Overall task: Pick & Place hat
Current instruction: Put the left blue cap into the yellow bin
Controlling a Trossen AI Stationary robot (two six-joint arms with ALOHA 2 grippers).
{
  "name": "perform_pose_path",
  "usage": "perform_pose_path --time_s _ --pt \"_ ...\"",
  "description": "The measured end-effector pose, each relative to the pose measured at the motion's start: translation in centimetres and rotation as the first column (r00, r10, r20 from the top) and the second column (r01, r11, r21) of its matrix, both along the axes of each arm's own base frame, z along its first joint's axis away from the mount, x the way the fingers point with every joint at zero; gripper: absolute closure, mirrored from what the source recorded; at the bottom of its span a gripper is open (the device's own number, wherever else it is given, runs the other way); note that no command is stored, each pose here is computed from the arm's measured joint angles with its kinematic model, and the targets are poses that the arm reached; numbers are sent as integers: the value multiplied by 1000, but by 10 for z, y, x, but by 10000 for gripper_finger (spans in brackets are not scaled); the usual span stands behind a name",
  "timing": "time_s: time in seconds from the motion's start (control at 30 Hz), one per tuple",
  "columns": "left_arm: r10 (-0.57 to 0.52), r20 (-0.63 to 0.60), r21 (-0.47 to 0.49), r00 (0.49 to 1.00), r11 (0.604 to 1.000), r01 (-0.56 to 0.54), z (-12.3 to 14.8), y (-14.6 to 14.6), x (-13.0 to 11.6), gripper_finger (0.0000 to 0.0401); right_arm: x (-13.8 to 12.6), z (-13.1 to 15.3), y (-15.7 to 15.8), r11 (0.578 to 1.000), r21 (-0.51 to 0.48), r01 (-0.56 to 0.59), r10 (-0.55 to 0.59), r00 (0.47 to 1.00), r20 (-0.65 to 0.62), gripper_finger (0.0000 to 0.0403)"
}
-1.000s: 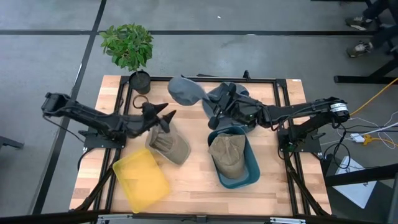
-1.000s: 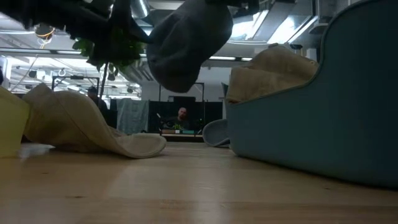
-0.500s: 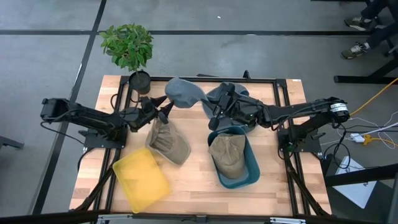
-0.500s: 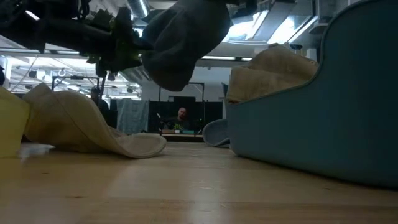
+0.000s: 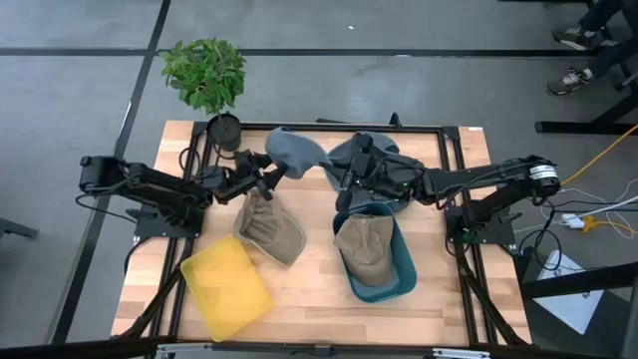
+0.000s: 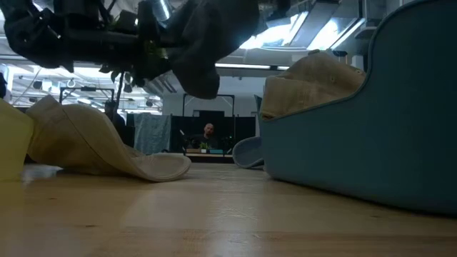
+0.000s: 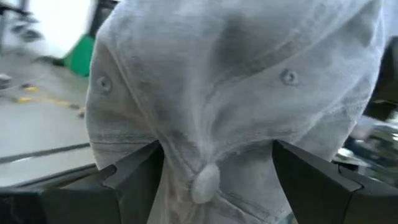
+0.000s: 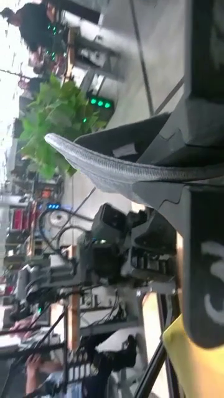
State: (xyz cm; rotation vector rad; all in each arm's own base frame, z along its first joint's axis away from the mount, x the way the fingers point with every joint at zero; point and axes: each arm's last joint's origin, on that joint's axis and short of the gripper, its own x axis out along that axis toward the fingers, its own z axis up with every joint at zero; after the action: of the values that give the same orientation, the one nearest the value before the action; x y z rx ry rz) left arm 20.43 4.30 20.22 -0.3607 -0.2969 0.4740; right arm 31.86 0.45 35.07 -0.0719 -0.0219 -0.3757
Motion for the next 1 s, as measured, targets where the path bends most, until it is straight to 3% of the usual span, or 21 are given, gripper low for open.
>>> perform_pose_path --time_s 0.17,0.3,0.73,1.0 --pt "-99 28 54 995 994 97 0 1 3 112 0 0 0 1000 0 -10 10 1000 5 383" --pt "-143 32 80 989 987 140 1 0 4 147 0 0 0 1000 0 -8 8 1000 -4 383" --pt "-302 15 136 953 945 297 2 -8 5 380 0 -4 -1 1000 2 25 -25 999 -37 382" --pt "-354 2 158 935 924 349 2 -10 5 380 -3 -5 -1 998 -2 56 -56 996 -73 382"
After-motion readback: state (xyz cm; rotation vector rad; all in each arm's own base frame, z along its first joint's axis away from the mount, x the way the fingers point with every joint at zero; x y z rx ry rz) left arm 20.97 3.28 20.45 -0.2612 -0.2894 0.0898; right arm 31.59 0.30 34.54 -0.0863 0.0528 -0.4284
